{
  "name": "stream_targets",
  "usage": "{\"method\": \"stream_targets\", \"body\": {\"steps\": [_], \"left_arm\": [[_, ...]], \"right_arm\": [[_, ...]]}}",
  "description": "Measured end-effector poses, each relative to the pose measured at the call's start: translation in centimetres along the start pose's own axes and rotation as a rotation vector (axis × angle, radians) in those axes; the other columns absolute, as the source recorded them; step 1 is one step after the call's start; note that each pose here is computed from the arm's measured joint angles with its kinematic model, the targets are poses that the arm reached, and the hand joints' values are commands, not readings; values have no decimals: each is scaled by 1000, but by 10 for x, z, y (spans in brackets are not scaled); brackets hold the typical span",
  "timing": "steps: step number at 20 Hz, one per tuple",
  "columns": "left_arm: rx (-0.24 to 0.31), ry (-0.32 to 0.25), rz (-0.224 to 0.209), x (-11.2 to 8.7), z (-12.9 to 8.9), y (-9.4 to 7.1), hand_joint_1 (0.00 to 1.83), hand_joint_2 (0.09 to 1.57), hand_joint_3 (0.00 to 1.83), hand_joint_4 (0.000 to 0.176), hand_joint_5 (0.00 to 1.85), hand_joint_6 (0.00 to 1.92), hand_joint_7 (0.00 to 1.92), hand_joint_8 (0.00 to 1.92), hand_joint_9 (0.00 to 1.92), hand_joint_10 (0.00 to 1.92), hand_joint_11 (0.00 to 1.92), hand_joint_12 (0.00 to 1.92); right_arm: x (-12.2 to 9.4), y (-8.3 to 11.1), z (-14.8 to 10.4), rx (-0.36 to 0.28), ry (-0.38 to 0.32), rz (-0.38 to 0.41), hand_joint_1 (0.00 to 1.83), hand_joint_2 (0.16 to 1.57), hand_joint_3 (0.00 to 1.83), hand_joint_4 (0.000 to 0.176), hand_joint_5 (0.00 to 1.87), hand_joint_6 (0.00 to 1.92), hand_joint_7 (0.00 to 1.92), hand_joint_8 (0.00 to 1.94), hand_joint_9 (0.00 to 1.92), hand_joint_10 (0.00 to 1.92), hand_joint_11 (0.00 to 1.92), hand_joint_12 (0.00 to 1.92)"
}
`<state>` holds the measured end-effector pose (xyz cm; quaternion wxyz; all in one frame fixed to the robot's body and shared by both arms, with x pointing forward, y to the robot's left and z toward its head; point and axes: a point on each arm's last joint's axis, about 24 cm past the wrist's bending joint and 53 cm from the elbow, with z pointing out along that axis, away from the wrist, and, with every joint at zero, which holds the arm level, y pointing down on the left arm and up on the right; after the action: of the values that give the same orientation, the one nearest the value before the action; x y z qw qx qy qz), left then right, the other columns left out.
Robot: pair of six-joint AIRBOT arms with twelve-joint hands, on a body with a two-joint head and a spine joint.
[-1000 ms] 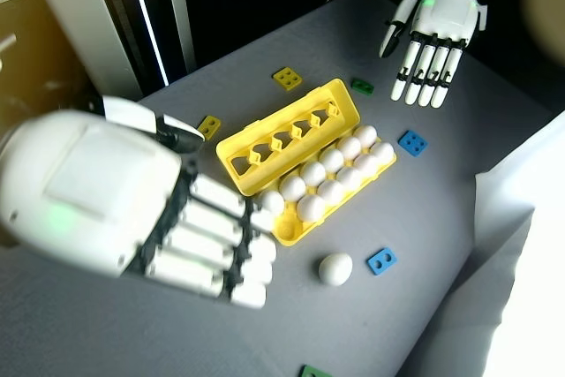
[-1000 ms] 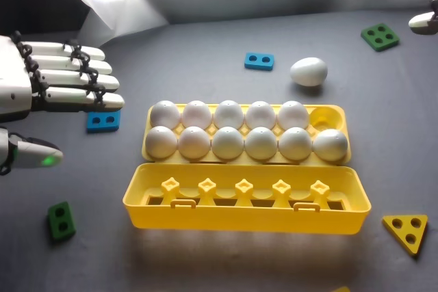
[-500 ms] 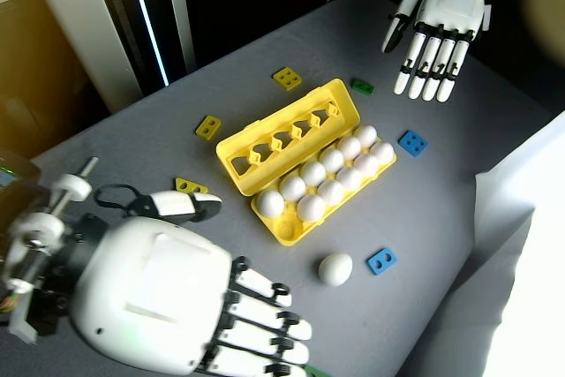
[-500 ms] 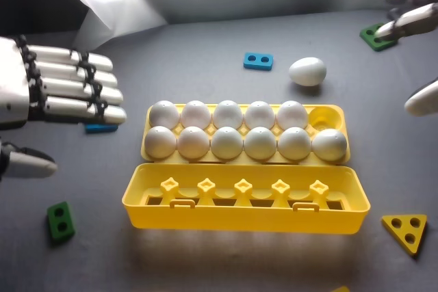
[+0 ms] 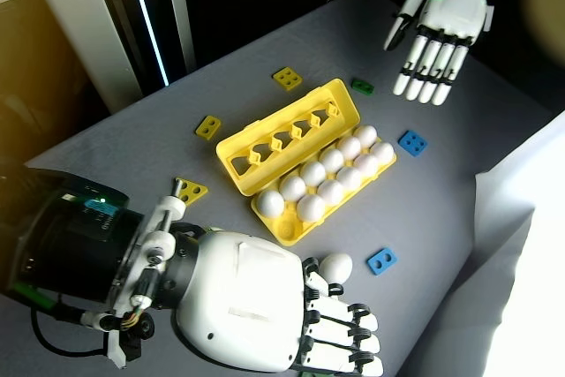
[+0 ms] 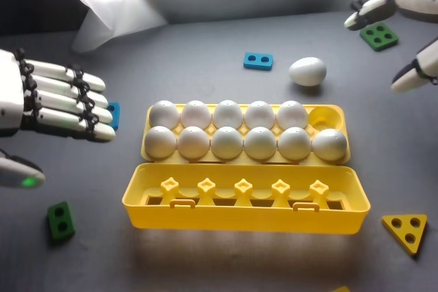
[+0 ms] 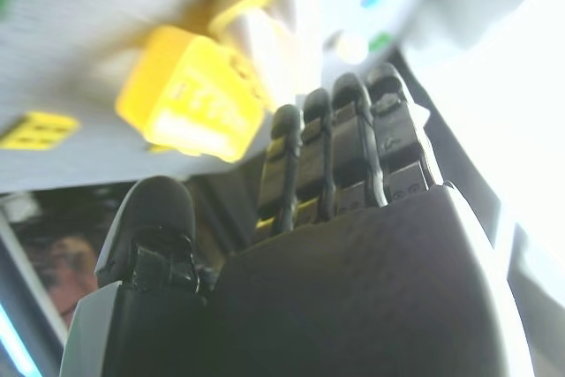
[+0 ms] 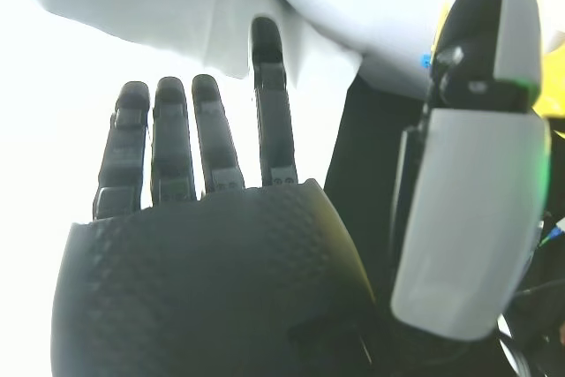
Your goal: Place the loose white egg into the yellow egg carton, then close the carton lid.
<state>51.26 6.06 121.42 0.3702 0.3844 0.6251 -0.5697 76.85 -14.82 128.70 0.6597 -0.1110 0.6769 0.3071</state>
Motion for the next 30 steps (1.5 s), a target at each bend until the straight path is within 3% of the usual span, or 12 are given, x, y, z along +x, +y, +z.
{"method": "stream_targets", "body": {"steps": [1,2,4,8,9,11,14,17,19,20,24,30], "left_arm": [[20,7,-5,2,0,-5,0,1443,0,0,157,16,147,12,117,14,44,27],[46,16,-6,4,0,-11,0,1446,1,0,171,20,160,15,129,18,52,31],[85,65,0,16,-7,-17,0,1447,1,0,162,11,162,12,125,11,37,27],[37,136,-57,42,-20,5,0,1447,1,0,138,2,133,3,98,1,15,18],[34,133,-75,41,-19,6,0,1448,2,0,96,0,103,0,73,0,10,17],[53,122,-84,38,-18,2,0,1447,1,0,134,17,129,12,105,14,41,32],[70,147,-91,48,-16,-1,0,1447,1,0,136,16,130,12,107,14,42,34],[68,202,-90,68,-16,-2,0,1441,0,0,127,10,124,7,91,5,30,31],[72,215,-89,72,-16,-3,0,1436,0,0,119,1,122,1,96,3,40,39],[73,221,-87,73,-17,-3,0,1435,0,0,136,8,137,7,109,7,48,44],[90,229,-86,75,-17,-7,0,1437,0,0,129,7,109,1,77,1,19,36],[95,228,-78,75,-17,-8,0,1431,0,0,164,3,155,4,122,5,48,67]], "right_arm": [[1,2,3,-5,0,1,837,791,1,125,633,23,0,0,0,0,0,0],[3,6,6,-13,1,3,850,784,0,141,624,17,0,0,0,0,0,0],[6,14,14,-27,4,6,859,819,13,129,617,10,0,0,0,0,0,0],[1,8,30,-6,-17,42,847,819,9,108,664,25,24,10,0,0,0,0],[-1,5,35,3,-26,69,809,825,9,112,647,12,20,5,0,0,0,0],[-1,7,47,10,-32,100,823,820,5,99,646,10,45,13,0,0,0,0],[1,2,55,28,-30,157,826,819,4,98,648,10,49,13,0,0,0,0],[3,-1,62,41,-31,183,782,821,2,114,688,21,73,15,0,0,0,0],[4,0,68,43,-32,187,760,818,2,131,703,4,103,6,0,0,0,0],[5,1,70,42,-31,187,779,816,0,120,718,9,109,7,0,0,0,0],[11,11,80,31,-23,191,774,810,0,144,741,14,105,2,0,0,0,0],[17,12,89,35,-20,186,763,819,2,136,719,1,78,0,0,0,0,0]]}}
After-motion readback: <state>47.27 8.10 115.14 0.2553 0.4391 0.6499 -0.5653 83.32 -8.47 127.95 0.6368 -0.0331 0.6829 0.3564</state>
